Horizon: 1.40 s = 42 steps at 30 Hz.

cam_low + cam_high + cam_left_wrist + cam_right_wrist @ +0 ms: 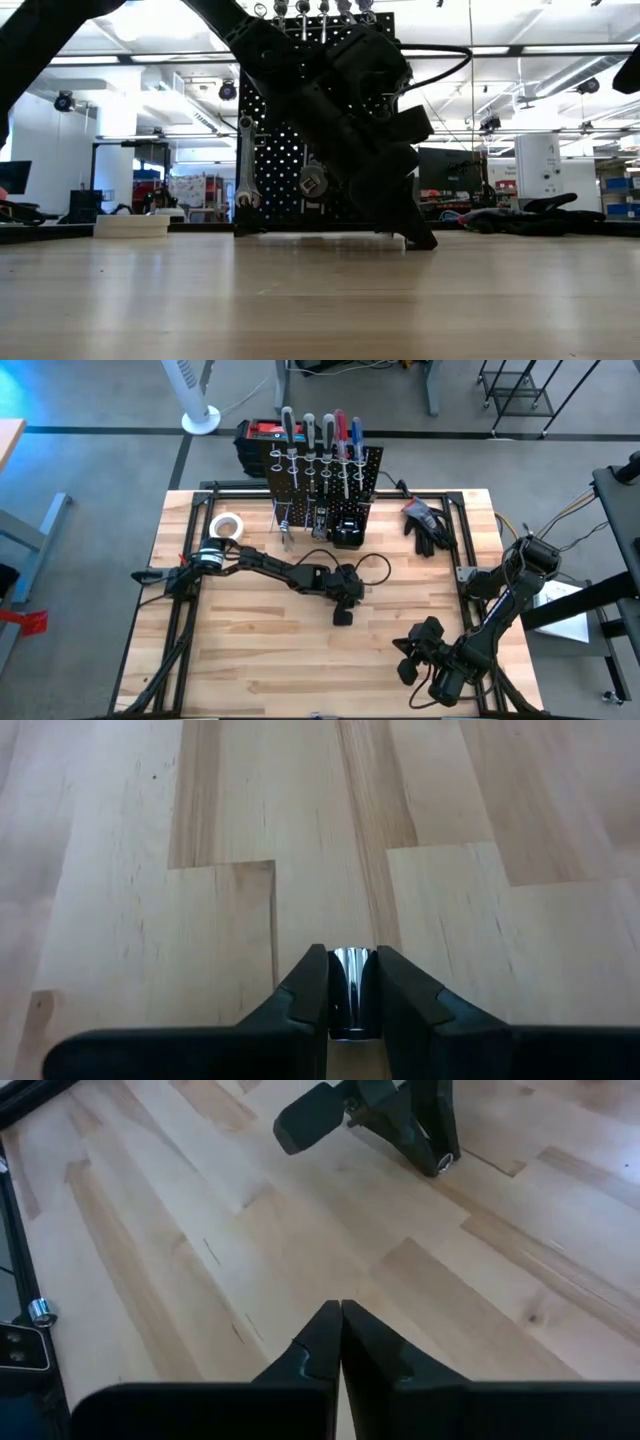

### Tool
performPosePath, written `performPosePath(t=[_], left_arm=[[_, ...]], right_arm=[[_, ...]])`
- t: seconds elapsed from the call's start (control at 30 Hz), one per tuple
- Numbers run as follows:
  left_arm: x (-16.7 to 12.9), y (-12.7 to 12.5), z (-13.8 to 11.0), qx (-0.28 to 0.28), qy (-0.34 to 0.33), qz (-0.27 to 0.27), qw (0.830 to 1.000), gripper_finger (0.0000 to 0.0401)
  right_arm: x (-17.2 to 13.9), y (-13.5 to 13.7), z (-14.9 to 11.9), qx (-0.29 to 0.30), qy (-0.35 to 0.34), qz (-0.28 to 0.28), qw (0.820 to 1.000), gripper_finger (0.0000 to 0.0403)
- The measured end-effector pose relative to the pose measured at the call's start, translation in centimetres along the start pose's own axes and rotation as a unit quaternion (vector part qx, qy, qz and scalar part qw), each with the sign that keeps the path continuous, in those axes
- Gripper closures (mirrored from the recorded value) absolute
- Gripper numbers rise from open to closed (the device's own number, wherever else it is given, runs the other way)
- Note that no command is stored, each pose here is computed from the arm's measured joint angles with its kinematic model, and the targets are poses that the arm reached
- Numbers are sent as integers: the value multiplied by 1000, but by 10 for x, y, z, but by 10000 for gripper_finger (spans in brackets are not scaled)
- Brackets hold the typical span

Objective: Hang tools onto peg board
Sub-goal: Put the socket wrench into the bin on the peg board

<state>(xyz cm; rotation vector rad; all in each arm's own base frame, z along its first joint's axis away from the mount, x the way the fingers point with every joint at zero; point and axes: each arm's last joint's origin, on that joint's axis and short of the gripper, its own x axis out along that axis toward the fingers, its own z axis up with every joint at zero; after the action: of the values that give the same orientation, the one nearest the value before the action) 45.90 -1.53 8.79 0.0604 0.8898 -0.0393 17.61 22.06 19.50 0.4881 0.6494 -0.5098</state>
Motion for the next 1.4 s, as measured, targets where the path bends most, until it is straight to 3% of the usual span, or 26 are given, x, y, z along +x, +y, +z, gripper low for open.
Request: performPosePath(t=[0.27, 1.4], left_arm=[[7, -1, -4, 0, 1, -14, 1000, 353], [8, -2, -3, -1, -7, -15, 1000, 347]], right_arm=[[5, 0, 7, 4, -38, -6, 999, 402], [10, 3, 12, -10, -39, -5, 999, 403]])
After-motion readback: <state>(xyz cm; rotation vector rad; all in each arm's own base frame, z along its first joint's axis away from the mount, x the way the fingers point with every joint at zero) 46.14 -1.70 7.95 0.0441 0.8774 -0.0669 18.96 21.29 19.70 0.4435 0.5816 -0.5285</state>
